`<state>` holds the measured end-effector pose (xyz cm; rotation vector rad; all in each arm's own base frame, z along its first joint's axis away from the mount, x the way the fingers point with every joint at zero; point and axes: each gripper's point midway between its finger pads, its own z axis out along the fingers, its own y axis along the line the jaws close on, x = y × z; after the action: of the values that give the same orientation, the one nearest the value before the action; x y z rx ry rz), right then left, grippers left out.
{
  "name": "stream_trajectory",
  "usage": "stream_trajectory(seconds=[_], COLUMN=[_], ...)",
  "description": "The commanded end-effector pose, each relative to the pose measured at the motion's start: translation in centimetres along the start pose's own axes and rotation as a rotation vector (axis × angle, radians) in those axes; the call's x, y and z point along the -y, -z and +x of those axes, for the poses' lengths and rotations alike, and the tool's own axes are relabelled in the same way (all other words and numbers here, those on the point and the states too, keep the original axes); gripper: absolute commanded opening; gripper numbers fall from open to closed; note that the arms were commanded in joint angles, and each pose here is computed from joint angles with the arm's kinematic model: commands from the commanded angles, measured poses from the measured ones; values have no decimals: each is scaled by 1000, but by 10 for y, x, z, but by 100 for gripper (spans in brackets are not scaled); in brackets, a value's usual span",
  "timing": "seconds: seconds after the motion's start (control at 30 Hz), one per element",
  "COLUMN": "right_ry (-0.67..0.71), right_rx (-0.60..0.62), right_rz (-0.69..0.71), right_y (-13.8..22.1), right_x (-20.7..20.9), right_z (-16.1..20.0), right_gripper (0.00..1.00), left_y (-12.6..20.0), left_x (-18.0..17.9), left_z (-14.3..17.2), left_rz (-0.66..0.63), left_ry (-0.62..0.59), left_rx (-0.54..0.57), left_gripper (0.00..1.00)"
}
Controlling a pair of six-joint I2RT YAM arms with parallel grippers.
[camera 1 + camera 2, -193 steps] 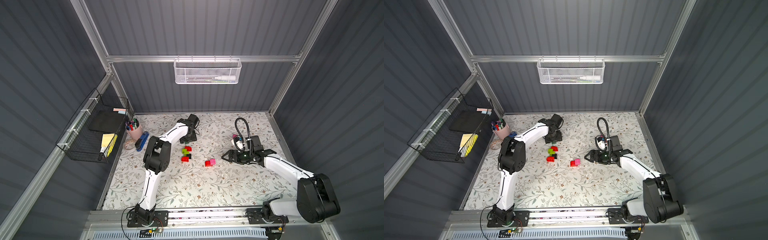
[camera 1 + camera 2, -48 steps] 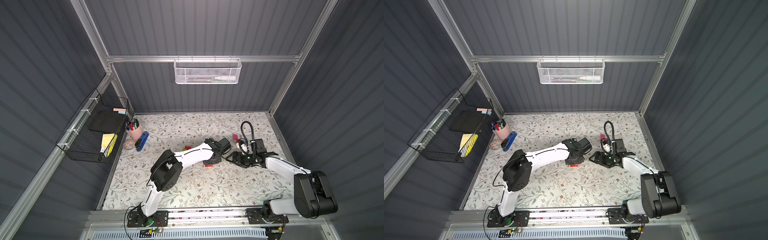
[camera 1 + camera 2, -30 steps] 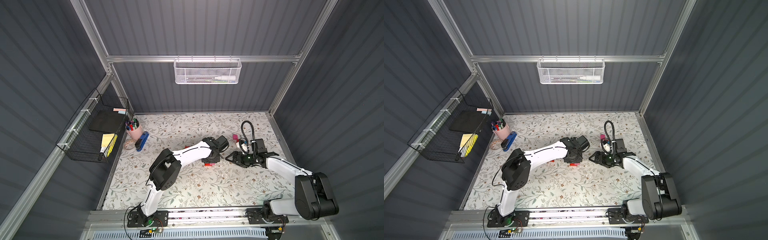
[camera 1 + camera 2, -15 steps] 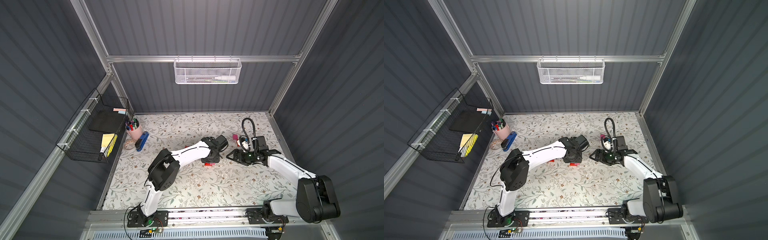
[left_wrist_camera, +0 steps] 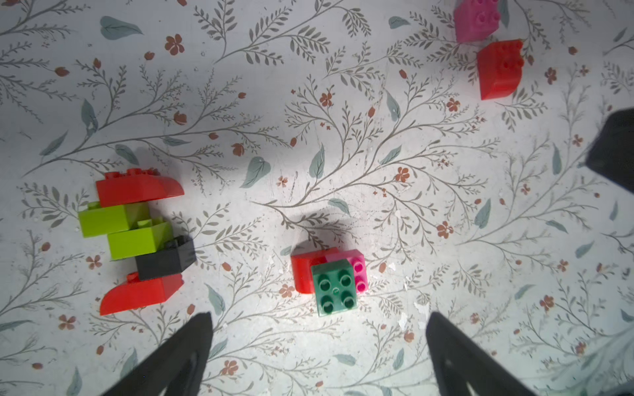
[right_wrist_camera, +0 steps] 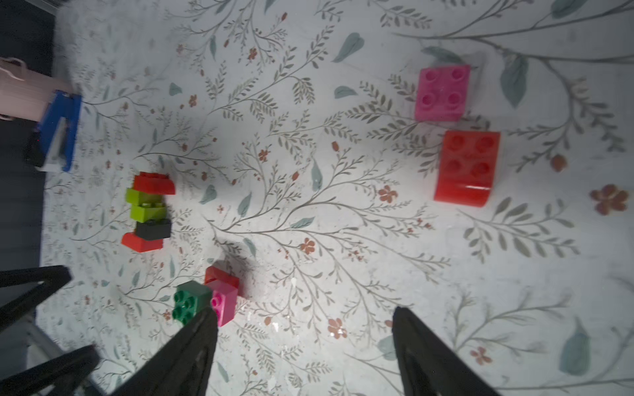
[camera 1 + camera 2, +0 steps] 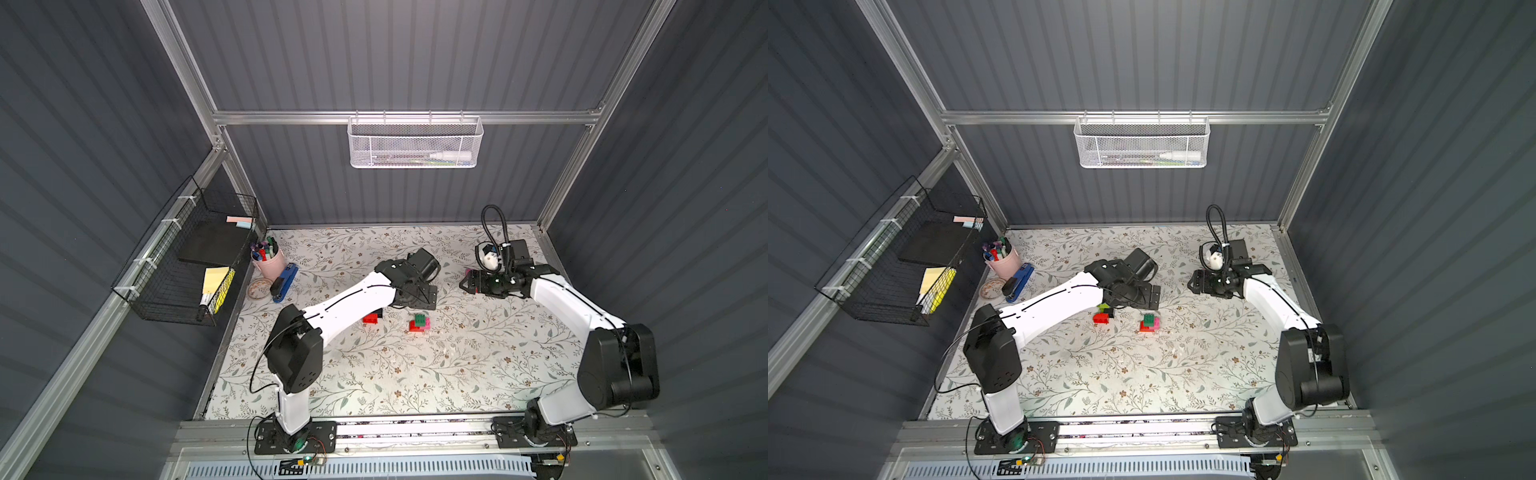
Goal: Assemble the letter s with lego
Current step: Pick up the lego brick from the center of the board.
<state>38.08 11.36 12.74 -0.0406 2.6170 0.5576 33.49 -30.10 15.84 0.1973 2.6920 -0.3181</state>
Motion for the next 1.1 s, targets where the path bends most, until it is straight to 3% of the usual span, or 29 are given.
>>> stream_trajectory(seconds=[0.0, 0.23, 0.6, 0.8, 1.07], right_ry=[33, 73, 155, 203, 246], right_rx=[-50, -100, -187, -191, -228], right_rz=[152, 258, 355, 396, 424], right_y=[-9, -41, -99, -112, -126], right_x=[29, 52, 73, 79, 84], right_z=[-5, -32, -51, -60, -58], right_gripper=[79, 69, 62, 56, 38], left_y=[12, 12, 6, 6, 4], left_x=[-5, -16, -43, -52, -55], left_z=[-6, -11, -7, -4, 0], left_rz=[84, 200, 237, 239, 247], left_ry=[-70, -60, 2, 26, 44], left_rx=[11, 21, 16, 17, 4], left_gripper=[99, 100, 99, 100, 100])
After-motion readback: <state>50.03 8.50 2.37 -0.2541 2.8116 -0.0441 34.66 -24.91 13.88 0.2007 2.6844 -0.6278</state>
